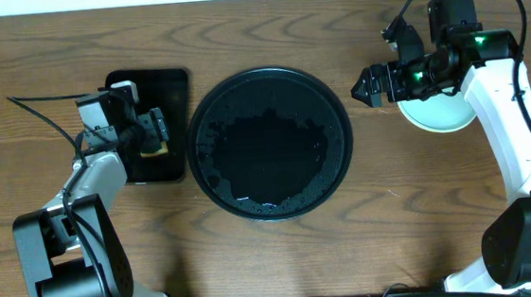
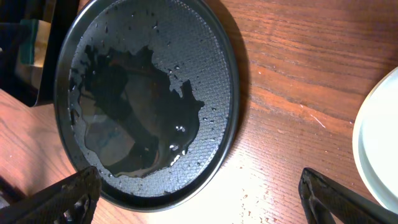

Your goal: Clean dirty plates on tray and stack at the side

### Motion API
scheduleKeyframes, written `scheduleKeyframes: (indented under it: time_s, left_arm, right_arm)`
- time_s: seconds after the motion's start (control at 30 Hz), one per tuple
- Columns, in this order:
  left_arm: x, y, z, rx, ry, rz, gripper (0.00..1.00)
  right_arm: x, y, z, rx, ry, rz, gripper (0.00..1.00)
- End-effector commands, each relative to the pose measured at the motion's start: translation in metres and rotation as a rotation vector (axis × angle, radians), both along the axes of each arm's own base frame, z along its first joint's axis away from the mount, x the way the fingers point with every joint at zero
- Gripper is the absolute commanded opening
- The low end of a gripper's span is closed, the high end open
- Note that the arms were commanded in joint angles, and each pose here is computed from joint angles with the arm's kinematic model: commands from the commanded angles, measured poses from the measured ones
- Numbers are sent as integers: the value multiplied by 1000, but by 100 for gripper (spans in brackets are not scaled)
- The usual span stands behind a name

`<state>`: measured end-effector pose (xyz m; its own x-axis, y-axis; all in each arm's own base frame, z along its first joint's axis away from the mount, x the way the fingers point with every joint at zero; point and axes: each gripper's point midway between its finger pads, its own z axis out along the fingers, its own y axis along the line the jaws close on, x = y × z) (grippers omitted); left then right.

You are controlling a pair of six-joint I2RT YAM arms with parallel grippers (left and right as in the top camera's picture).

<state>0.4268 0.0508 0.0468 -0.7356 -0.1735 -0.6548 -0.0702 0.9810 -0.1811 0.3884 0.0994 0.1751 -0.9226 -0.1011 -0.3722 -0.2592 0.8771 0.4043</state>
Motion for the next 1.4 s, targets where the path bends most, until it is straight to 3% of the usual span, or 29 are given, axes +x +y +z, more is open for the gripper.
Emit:
scheduleKeyframes:
  time_s: [0.0,0.1,0.27,0.47,0.63,0.8,0.93,1.03,1.23,1.37]
  left_arm:
    - [3,3,9,11,-22,9,83]
    - [3,3,9,11,-22,9,83]
    - [3,3,9,11,-22,9,84]
    - [3,3,9,11,-22,9,84]
    - [3,3,9,11,-22,9,84]
    - [3,3,9,11,-22,9,84]
    - [3,3,9,11,-22,8,84]
    - [3,3,9,11,-22,9,84]
    - [3,3,9,11,-22,9,84]
    - [3,3,9,11,-22,9,84]
  right_arm:
    - [2,1,5,-6,-20,13,99]
    - [1,-2,10,-19,-35,7,99]
    - [-5,-23,54,-142,-196,-32,99]
    - [-30,-30,169,-180,-620,-22,99]
    - [-91,-33,268,-241,-1010,20,99]
    - [-164,-38,313,-272,-1224,19,99]
    - [-206,-47,309,-348,-1339,5,99]
    - [-219,-56,292,-379,-1390,-47,99]
    - [-221,-56,224,-380,-1432,-57,99]
    - [-206,-52,183,-334,-1478,-62,99]
